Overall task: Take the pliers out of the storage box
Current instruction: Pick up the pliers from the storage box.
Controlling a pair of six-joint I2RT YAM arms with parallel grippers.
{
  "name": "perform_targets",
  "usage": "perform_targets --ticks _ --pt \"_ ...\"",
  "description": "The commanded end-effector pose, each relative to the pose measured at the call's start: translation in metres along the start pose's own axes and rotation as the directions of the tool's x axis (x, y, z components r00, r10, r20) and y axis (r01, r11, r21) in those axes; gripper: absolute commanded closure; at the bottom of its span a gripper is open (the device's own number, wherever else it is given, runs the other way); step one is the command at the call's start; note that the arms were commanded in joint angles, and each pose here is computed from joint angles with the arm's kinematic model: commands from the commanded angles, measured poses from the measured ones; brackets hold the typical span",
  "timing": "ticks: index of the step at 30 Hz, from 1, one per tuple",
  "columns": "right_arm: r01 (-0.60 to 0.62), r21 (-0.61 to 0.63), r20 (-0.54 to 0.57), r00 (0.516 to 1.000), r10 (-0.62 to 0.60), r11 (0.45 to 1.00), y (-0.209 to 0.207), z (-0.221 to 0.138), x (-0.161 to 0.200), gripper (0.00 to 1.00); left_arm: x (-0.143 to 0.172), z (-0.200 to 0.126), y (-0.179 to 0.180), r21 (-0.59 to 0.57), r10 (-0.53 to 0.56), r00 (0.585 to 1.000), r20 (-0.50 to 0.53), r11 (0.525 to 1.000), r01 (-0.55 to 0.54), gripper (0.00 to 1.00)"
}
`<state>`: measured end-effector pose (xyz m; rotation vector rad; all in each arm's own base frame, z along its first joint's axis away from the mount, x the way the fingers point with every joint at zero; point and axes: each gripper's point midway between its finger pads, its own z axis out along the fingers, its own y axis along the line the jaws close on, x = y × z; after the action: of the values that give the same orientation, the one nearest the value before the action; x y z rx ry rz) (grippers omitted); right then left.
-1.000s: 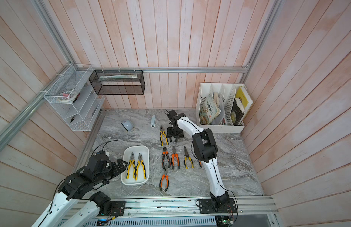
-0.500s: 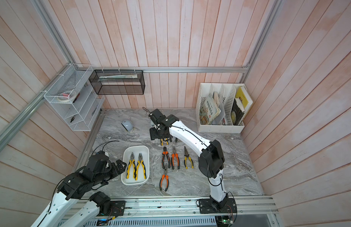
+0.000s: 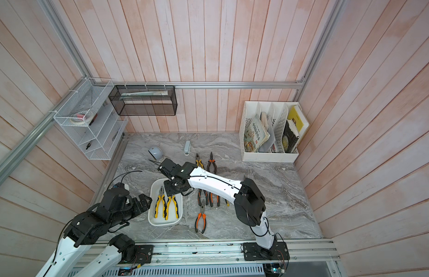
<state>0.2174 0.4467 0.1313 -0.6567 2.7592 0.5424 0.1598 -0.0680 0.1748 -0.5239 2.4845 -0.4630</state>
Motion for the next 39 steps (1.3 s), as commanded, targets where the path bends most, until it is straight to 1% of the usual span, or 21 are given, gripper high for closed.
perform_targets --ticks 1,9,16,22,26,30,36,39 --pt "0.005 0.005 -0.077 0.997 -0.004 1.000 0.004 0.030 0.025 0.50 -0.006 -0.009 0.000 0.000 0.009 1.000 0.029 1.000 -0.009 0.00" --pt "0.000 0.022 -0.172 0.985 0.004 1.000 0.001 0.066 0.059 0.51 -0.010 -0.012 -0.002 0.003 0.018 0.999 0.044 1.000 -0.018 0.00" --pt "-0.004 0.062 -0.202 0.979 0.017 0.998 -0.010 0.079 0.070 0.53 -0.010 -0.012 -0.002 0.008 0.018 0.999 0.045 1.000 -0.018 0.00" --pt "0.037 0.167 -0.240 0.971 0.004 0.985 -0.025 0.091 0.077 0.53 -0.007 -0.010 0.000 0.011 0.009 0.999 0.040 1.000 -0.009 0.00" --pt "0.050 0.202 -0.262 0.965 0.005 0.978 -0.029 0.100 0.080 0.53 -0.006 -0.010 0.001 0.010 0.006 0.999 0.038 1.000 -0.007 0.00" --pt "0.052 0.214 -0.244 0.970 0.002 0.975 -0.025 0.095 0.074 0.53 -0.005 -0.011 0.002 0.007 0.008 0.999 0.036 1.000 -0.008 0.00" --pt "0.041 0.187 -0.206 0.979 -0.001 0.982 -0.012 0.080 0.059 0.53 -0.006 -0.011 0.002 0.009 0.003 0.999 0.042 1.000 -0.004 0.00" --pt "0.040 0.180 -0.210 0.978 -0.001 0.983 -0.009 0.083 0.058 0.54 -0.005 -0.009 0.001 0.011 0.002 0.999 0.038 1.000 -0.002 0.00"
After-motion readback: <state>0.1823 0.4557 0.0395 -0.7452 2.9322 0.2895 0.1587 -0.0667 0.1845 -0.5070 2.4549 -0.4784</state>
